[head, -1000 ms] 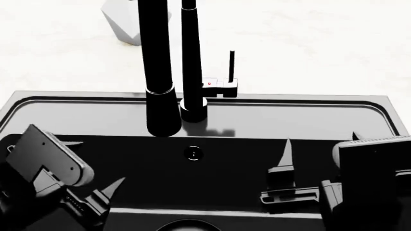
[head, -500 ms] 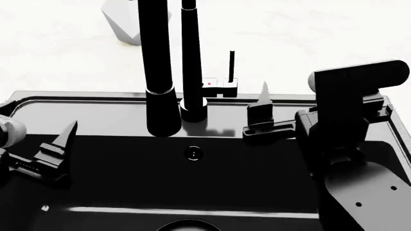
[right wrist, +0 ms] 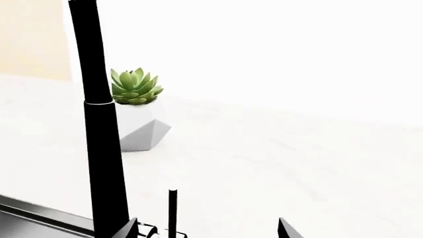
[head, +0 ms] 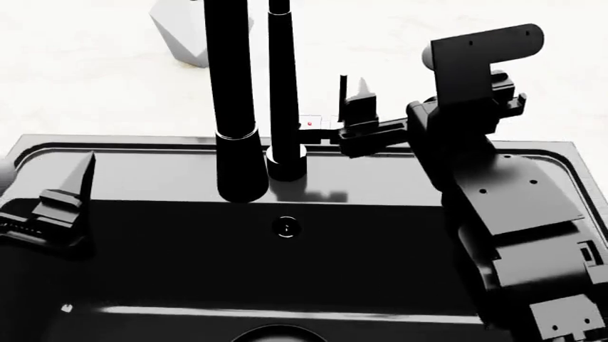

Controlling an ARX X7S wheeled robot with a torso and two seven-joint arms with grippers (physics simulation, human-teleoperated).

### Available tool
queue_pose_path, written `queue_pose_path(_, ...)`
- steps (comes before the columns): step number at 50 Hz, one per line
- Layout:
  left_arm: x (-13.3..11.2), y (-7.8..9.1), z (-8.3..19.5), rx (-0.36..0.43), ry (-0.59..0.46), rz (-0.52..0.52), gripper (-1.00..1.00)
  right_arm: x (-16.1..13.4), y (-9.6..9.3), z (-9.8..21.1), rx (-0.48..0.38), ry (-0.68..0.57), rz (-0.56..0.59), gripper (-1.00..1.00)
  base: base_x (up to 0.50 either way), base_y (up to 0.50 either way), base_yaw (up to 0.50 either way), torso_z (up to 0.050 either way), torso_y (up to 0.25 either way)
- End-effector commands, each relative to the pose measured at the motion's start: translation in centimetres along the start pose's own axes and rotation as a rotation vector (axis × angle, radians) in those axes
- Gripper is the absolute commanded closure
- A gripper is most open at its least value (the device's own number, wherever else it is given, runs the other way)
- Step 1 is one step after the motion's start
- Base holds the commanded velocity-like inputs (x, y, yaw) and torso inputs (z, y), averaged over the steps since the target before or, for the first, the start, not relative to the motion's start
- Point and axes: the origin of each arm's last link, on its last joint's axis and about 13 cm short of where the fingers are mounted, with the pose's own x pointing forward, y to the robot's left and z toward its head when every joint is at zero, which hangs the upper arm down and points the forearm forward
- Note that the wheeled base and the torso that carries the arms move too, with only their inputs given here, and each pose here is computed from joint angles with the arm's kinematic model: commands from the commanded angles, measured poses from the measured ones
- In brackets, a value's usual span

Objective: Pick the pan and sponge and place them into the sink. Then turn on the water.

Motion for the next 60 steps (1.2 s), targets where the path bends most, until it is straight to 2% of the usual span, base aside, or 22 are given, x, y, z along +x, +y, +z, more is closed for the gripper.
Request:
queue_pose_path(1, 0.8, -0.8, 0.5, -0.007, -0.025, 0.061, -1.00, 2.7, 0.2, 0.2, 0.008, 0.013, 0.043, -1.00, 0.00, 0.00, 0.00, 0.000, 0.000)
queue_pose_path(3, 1.0, -0.8, 0.7, -0.025, -0.054, 0.089, -1.00, 3.1, 0.2, 0.1, 0.021, 0.013, 0.045, -1.00, 0.00, 0.00, 0.00, 0.000, 0.000)
queue_pose_path(10, 0.8, 0.0, 1.3, -0.045, -0.056, 0.106, -1.00, 4.4, 0.6, -0.1, 0.066, 0.016, 0.068, -1.00, 0.00, 0.00, 0.00, 0.000, 0.000)
queue_pose_path(26, 0.7, -0.3, 0.8, -0.026, -0.045, 0.113, -1.00, 4.9, 2.0, -0.7, 0.122, 0.048, 0.112, -1.00, 0.00, 0.00, 0.00, 0.000, 0.000)
queue_pose_path(40, 0.6, -0.3, 0.8, -0.019, -0.051, 0.097, -1.00, 5.0, 2.1, -0.3, 0.132, 0.040, 0.069, -1.00, 0.00, 0.00, 0.00, 0.000, 0.000)
queue_pose_path(48, 0.6, -0.3, 0.7, -0.032, -0.066, 0.097, -1.00, 5.2, 1.9, 1.2, 0.127, 0.028, 0.062, -1.00, 0.00, 0.00, 0.00, 0.000, 0.000)
queue_pose_path(60, 0.7, -0.3, 0.7, -0.026, -0.076, 0.116, -1.00, 5.2, 2.1, 1.0, 0.149, 0.051, 0.064, -1.00, 0.00, 0.00, 0.00, 0.000, 0.000)
